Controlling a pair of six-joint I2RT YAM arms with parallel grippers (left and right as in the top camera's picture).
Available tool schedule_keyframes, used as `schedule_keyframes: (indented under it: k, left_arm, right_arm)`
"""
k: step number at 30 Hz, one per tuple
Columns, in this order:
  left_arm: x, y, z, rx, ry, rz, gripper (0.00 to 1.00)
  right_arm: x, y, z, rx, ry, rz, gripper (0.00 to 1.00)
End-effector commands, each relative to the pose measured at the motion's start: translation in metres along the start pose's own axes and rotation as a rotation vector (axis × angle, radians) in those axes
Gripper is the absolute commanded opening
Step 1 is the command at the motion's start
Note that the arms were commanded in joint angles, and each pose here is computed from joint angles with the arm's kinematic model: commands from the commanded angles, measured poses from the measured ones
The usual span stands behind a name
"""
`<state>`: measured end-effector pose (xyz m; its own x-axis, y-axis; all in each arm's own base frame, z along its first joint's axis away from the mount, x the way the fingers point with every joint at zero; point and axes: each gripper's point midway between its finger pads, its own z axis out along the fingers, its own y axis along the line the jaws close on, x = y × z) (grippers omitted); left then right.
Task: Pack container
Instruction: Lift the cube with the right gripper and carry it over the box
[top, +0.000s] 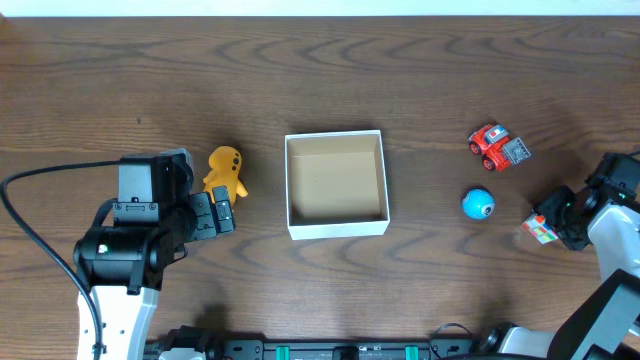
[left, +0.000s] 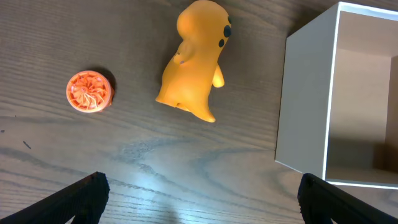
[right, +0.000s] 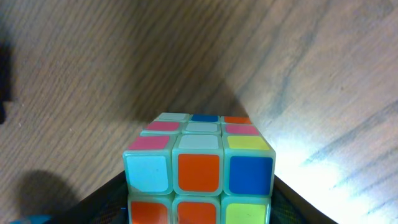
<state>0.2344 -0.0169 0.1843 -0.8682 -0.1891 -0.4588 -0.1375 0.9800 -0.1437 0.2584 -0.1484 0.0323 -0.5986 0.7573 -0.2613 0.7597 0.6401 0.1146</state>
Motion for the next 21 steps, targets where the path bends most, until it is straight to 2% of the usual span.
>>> schedule_keyframes:
  k: [1, 5, 11, 16, 21]
  left_arm:
    - [-0.007, 0.002, -0.005, -0.016, -0.023, 0.006, 0.98]
    - [-0.007, 0.002, -0.005, -0.016, -0.023, 0.006, 0.98]
    - [-0.007, 0.002, -0.005, -0.016, -0.023, 0.006, 0.98]
    - [-0.007, 0.002, -0.005, -0.016, -0.023, 0.006, 0.98]
    - [-0.007, 0.002, -0.005, -0.016, -0.022, 0.006, 0.98]
  right_arm:
    - [-0.003, 0.008, -0.014, -0.030, -0.028, 0.019, 0.41]
    - [-0.014, 0.025, -0.048, -0.082, -0.109, -0.022, 0.33]
    - [-0.008, 0.083, -0.119, -0.265, -0.205, -0.246, 0.24]
    - [0.026, 0.143, -0.177, -0.438, -0.244, -0.520, 0.09]
    - [0.079, 0.209, -0.230, -0.614, -0.260, -0.773, 0.01]
